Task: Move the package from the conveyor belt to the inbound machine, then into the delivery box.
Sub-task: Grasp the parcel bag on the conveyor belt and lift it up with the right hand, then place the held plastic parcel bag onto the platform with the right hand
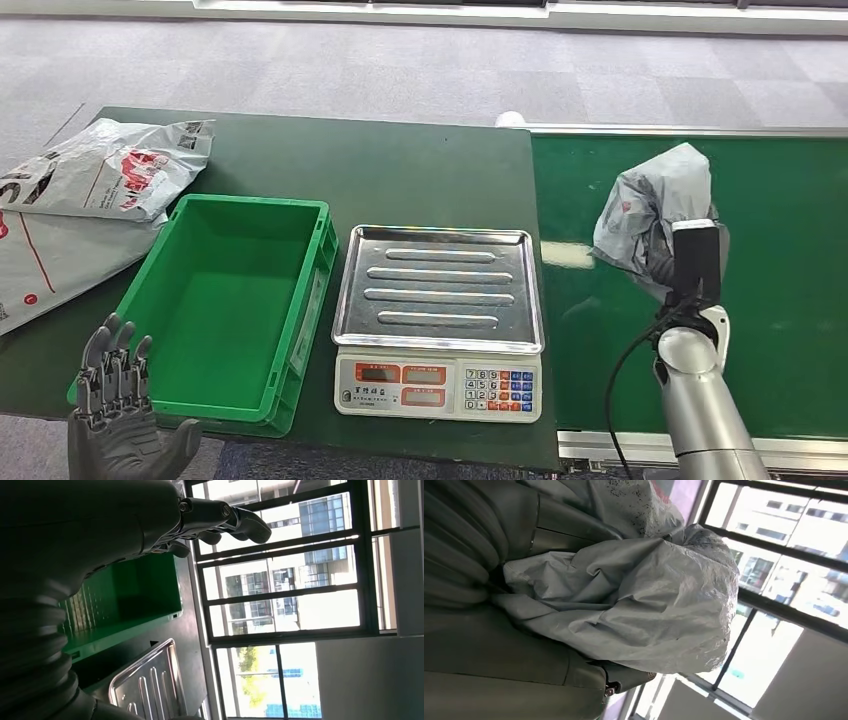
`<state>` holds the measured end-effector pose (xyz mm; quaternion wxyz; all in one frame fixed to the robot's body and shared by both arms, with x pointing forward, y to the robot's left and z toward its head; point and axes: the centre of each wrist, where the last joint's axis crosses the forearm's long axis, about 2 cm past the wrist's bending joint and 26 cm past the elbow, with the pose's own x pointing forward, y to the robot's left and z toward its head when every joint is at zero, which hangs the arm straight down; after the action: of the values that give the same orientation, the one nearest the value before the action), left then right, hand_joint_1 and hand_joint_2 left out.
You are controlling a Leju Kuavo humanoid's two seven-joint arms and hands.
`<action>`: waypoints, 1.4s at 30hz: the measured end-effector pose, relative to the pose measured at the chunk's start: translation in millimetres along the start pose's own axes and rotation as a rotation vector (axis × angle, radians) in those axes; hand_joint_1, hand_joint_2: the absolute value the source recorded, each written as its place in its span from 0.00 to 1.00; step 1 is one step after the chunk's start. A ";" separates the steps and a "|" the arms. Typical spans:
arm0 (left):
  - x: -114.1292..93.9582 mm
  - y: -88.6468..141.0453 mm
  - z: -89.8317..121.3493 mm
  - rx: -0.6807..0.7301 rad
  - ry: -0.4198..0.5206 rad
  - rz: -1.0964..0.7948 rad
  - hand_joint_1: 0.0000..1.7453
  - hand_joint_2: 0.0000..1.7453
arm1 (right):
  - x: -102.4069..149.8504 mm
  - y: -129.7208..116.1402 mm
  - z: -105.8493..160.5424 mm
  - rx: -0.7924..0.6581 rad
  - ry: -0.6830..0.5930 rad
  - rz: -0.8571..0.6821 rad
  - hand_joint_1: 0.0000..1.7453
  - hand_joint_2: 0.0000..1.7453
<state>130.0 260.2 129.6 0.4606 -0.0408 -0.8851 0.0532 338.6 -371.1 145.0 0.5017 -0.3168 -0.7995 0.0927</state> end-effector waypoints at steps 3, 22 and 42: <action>-1.8 -0.3 0.5 0.000 0.001 -0.012 0.00 1.00 | 32.5 28.4 -4.4 0.102 -0.021 -0.036 1.00 1.00; -17.4 -7.3 -6.5 -0.109 0.063 0.015 0.00 1.00 | 107.3 147.8 13.7 0.782 0.209 0.110 0.00 0.00; -24.3 -7.9 -3.8 -0.169 0.083 0.014 0.00 1.00 | 128.1 161.8 35.7 1.093 -0.054 -0.164 0.00 0.00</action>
<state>146.8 249.6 113.1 0.4912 -0.0878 -0.8664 -0.0201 336.9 -161.7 147.8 0.5781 0.0556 -0.6697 0.4629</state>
